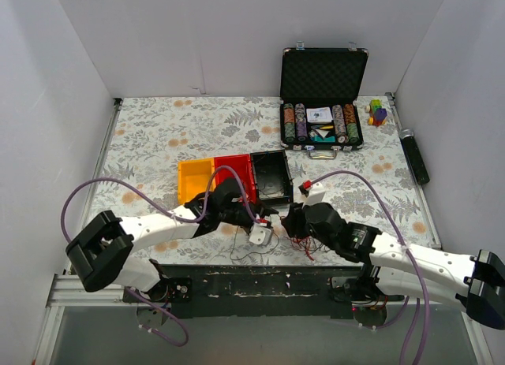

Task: Untangle the cables
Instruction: Untie the cable.

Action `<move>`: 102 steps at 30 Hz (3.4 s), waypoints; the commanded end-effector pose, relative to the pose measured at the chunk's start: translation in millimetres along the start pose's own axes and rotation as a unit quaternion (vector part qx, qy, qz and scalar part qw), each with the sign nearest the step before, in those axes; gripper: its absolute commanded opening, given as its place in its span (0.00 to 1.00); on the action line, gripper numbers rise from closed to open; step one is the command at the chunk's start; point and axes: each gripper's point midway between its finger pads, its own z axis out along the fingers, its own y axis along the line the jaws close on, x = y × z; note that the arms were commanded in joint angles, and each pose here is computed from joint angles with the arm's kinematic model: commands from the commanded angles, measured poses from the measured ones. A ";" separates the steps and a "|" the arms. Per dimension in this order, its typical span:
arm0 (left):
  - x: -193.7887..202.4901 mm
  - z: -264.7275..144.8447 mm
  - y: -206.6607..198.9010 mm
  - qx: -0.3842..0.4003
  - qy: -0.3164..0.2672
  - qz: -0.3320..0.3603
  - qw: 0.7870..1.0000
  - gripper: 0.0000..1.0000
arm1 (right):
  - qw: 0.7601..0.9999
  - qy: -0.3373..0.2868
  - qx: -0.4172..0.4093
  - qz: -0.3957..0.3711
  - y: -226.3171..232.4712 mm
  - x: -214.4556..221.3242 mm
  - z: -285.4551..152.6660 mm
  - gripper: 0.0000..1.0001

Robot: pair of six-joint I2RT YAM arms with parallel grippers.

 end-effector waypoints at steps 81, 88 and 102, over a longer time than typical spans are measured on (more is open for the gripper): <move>-119.4 -79.2 86.7 -0.094 -0.034 -0.004 0.995 0.00 | 0.972 0.069 0.182 0.134 -88.7 75.7 -39.4 0.03; -185.1 -133.8 126.1 -0.164 -0.075 -0.001 0.984 0.00 | 0.942 0.118 0.276 0.152 -110.5 98.4 -53.4 0.01; -199.8 -175.1 106.4 -0.171 -0.058 -0.025 0.983 0.01 | 0.961 0.071 0.212 0.160 -84.3 61.2 -44.5 0.11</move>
